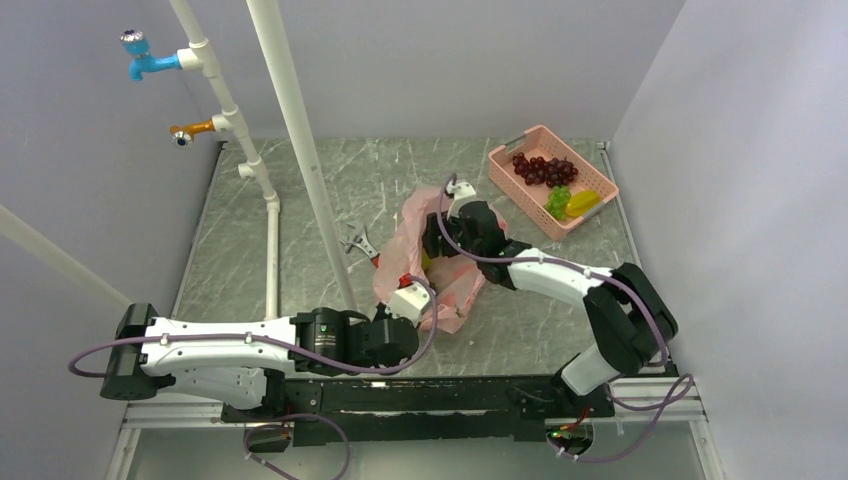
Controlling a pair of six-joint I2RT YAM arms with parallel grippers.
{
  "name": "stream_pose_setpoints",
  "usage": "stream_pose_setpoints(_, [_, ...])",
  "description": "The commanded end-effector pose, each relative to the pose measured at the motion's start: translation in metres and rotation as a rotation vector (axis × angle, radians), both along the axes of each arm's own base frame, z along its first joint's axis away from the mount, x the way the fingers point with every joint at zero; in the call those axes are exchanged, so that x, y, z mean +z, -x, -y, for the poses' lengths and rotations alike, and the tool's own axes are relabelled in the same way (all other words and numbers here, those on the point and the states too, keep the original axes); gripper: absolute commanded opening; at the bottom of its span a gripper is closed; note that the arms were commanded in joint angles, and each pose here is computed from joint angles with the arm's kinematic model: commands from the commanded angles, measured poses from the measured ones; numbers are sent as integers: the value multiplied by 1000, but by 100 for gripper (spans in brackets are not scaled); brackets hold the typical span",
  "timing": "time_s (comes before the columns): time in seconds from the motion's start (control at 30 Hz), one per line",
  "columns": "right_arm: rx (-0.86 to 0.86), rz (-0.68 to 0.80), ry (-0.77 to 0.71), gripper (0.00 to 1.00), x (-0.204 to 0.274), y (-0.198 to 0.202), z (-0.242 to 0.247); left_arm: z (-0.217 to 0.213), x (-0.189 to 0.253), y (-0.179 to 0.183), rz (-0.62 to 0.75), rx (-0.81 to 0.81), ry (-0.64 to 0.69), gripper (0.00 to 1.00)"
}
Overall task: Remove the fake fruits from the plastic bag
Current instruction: Take out the fake fruit from the plastic bag.
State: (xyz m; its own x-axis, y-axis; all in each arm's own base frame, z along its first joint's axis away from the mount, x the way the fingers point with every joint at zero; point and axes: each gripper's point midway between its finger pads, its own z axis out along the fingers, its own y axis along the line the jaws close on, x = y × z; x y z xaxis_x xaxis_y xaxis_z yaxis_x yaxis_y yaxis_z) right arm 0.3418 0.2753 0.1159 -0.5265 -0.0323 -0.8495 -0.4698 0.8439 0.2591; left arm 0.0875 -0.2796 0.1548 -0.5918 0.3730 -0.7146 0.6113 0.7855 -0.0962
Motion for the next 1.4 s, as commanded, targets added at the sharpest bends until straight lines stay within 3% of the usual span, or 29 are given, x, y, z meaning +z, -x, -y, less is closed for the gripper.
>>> stream_pose_setpoints(0.0, [37,-4,-112,0,21,22,-4,3,6,3,-15,15,60,0])
stream_pose_setpoints(0.6, [196,36,-270,0,97,96,12,4,9,3,-14,17,88,0])
stream_pose_setpoints(1.03, [350,-212,-313,0,50,139,-6,5,18,2,3,9,113,0])
stream_pose_setpoints(1.37, [514,-136,-592,0,127,167,-17,7,18,1,2,9,100,0])
